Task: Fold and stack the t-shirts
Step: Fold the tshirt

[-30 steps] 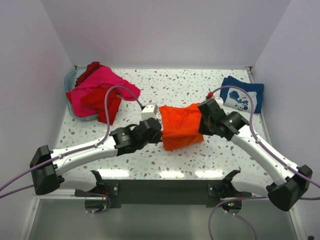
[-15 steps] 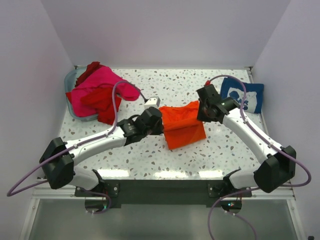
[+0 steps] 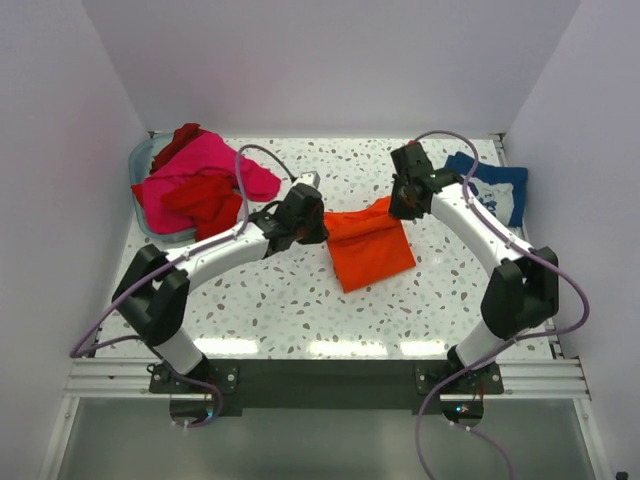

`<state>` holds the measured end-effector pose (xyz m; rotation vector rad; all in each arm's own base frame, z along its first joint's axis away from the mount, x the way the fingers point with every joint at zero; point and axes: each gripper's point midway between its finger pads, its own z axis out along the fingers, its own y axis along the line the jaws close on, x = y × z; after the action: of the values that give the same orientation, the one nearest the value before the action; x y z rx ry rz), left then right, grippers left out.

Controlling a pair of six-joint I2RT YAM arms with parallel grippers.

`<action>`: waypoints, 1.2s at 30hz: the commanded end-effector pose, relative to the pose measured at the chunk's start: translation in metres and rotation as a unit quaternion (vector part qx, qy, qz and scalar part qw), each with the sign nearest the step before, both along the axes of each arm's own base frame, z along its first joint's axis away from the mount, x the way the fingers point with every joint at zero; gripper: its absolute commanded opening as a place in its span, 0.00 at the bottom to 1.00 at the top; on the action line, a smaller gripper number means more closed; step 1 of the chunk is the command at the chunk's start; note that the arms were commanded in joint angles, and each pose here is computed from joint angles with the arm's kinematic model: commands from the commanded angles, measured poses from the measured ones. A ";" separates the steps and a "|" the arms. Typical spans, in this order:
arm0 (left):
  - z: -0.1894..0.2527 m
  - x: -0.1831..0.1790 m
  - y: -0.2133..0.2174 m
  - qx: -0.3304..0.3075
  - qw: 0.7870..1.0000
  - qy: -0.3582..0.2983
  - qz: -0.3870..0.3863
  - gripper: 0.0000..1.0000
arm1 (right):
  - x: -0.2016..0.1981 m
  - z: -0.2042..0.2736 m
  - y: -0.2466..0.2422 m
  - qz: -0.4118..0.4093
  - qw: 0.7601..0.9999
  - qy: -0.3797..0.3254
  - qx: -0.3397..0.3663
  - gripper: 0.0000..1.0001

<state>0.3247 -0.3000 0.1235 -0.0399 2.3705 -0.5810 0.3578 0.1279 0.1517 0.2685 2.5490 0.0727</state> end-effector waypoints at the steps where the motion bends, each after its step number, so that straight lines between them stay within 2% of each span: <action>1: 0.021 0.042 -0.006 -0.024 0.999 -0.033 -0.001 0.00 | 0.040 0.011 0.000 -0.001 0.999 -0.032 0.011 0.00; 5: -0.002 0.092 -0.002 -0.020 0.999 -0.020 0.026 0.00 | 0.084 0.000 0.000 -0.012 0.999 -0.036 0.026 0.00; 6: -0.006 0.106 0.003 -0.023 0.999 -0.019 0.035 0.00 | 0.095 -0.018 -0.002 -0.016 0.999 -0.020 0.022 0.00; 7: -0.026 0.113 0.003 -0.016 0.999 0.001 0.035 0.00 | 0.104 -0.023 0.000 -0.017 0.999 -0.019 0.026 0.00; 8: -0.014 0.127 -0.001 -0.021 0.999 -0.010 0.038 0.02 | 0.118 -0.013 0.004 -0.015 0.999 -0.033 0.039 0.00; 9: -0.019 0.131 0.002 -0.011 0.999 -0.001 0.044 0.27 | 0.126 -0.018 0.003 -0.019 0.999 -0.030 0.042 0.05; 10: -0.020 0.135 0.002 -0.005 0.999 -0.001 0.050 0.43 | 0.132 -0.027 0.003 -0.021 0.999 -0.023 0.043 0.16; 11: -0.015 0.142 0.005 0.001 0.998 -0.013 0.061 0.58 | 0.140 -0.019 0.006 -0.019 0.998 -0.035 0.050 0.43; 12: -0.012 0.143 0.007 0.006 0.998 -0.014 0.066 0.79 | 0.143 -0.015 0.011 -0.012 0.997 -0.037 0.065 0.51; 15: 0.009 0.142 0.017 0.011 0.996 -0.035 0.079 0.99 | 0.143 0.004 0.018 0.011 0.994 -0.062 0.094 0.71; 16: 0.022 0.139 0.019 0.006 0.996 -0.045 0.080 1.00 | 0.141 0.010 0.019 0.022 0.993 -0.069 0.098 0.78; 17: 0.016 0.132 0.023 0.010 0.996 -0.037 0.079 1.00 | 0.133 0.012 0.018 0.030 0.991 -0.069 0.107 0.90; 20: 0.010 0.111 0.027 0.001 0.998 -0.025 0.064 1.00 | 0.116 0.010 0.011 0.048 0.988 -0.064 0.133 0.95; 29: -0.011 0.074 0.018 -0.042 0.999 -0.008 0.027 1.00 | 0.078 -0.014 -0.018 0.101 0.971 -0.056 0.208 0.96; 36: -0.034 0.062 -0.008 -0.050 0.999 0.013 -0.005 1.00 | 0.070 -0.031 -0.033 0.117 0.967 -0.049 0.220 0.96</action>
<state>0.3810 -0.2885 0.0816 -0.0984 2.4213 -0.6148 0.4198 0.0817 0.0967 0.2706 2.5307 0.6297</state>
